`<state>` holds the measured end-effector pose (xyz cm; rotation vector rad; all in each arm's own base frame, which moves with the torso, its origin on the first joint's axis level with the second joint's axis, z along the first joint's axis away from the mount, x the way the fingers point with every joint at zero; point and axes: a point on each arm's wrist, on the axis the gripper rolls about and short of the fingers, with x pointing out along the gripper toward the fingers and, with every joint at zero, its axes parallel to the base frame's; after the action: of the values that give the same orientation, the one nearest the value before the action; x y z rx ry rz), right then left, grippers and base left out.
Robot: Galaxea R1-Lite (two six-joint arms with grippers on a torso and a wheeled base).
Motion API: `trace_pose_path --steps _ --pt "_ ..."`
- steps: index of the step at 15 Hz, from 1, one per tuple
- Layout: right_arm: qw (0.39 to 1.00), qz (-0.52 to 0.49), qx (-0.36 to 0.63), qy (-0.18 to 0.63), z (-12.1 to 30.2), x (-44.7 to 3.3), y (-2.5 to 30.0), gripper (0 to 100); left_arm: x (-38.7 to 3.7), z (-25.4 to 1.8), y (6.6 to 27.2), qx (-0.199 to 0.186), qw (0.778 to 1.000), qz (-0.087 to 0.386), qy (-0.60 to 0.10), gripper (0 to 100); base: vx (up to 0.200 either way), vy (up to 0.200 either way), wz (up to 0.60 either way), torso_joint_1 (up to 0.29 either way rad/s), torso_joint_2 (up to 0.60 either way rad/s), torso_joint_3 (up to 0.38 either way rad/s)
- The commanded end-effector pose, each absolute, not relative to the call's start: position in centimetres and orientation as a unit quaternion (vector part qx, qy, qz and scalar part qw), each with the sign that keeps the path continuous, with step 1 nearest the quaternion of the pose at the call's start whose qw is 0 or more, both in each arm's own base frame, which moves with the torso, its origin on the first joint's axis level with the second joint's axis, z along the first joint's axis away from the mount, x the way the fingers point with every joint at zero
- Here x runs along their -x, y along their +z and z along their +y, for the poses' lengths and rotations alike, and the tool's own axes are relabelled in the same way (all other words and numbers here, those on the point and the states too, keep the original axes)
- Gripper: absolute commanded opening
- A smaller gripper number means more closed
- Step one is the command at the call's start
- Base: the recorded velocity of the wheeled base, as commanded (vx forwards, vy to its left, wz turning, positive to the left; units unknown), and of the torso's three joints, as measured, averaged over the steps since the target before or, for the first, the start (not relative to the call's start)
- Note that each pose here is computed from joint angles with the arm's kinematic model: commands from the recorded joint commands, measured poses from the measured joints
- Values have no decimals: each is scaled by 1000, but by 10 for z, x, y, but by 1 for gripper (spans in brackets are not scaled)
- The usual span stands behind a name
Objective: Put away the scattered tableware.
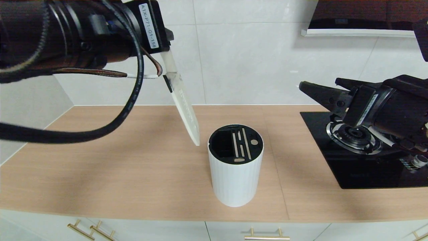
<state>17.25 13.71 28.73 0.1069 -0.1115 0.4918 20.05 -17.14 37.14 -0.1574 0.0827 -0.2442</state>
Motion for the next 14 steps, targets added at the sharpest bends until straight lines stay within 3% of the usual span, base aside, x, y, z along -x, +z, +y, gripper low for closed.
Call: trace_pose_path --steps 1,7,12,14 --pt "968 -55 -53 240 136 -174 287 100 -221 -193 357 61 991 59 -106 0 0 0 0 0 0 0" --pt "969 -41 -46 240 138 -176 283 100 -227 -232 347 65 988 49 -130 0 0 0 0 0 0 0" --pt "969 -38 -45 240 139 -177 281 100 -233 -238 338 61 989 60 -120 0 0 0 0 0 0 0" --pt "969 -30 -41 240 141 -180 277 100 -237 -246 325 60 989 76 -116 0 0 0 0 0 0 0"
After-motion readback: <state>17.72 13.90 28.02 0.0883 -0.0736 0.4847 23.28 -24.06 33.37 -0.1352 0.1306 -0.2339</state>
